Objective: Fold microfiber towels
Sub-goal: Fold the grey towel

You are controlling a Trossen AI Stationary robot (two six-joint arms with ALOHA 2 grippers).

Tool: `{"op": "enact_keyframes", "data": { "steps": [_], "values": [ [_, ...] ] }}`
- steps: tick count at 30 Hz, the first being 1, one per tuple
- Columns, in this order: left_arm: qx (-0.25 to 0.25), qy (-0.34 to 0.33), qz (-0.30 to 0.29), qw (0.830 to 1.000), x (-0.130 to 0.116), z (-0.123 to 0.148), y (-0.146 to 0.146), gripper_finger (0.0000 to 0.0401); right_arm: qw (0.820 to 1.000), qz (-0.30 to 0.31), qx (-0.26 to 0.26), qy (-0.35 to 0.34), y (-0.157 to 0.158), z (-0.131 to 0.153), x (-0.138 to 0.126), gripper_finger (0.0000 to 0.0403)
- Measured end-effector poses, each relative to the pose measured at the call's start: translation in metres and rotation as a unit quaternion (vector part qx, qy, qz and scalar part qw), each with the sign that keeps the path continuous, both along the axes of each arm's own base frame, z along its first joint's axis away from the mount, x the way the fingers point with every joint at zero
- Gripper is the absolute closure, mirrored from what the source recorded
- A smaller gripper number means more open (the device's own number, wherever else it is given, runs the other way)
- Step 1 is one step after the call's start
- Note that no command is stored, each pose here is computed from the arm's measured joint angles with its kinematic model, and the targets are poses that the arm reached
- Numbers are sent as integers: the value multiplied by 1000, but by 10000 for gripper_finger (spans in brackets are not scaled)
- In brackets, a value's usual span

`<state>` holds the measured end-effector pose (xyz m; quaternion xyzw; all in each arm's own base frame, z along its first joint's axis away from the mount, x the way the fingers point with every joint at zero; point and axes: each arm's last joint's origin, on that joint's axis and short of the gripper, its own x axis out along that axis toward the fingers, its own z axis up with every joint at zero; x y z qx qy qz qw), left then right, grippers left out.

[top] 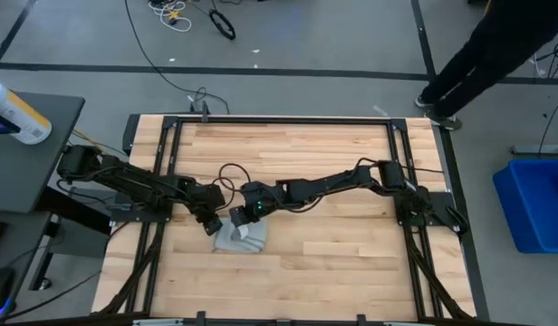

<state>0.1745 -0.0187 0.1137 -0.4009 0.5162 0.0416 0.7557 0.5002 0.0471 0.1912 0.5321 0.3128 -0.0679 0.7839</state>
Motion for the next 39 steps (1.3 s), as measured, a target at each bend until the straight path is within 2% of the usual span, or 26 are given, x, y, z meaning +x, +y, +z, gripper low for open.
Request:
{"op": "enact_keyframes", "data": {
  "steps": [15,22,27,31,39],
  "values": [
    [-2,-1,-1,1000,0,0,0,401,1000,4,10,-27,-1,5,3,396],
    [-5,-4,1,1000,1,0,0,401,999,17,34,-26,11,-24,22,396],
    [-10,-2,1,1000,0,0,0,401,998,40,44,-32,24,-26,38,396],
    [-9,0,1,1000,0,0,0,401,998,46,30,1,25,-32,41,396],
    [-8,7,3,1000,-1,0,0,401,999,26,23,11,19,-37,42,392]
  ]
}}
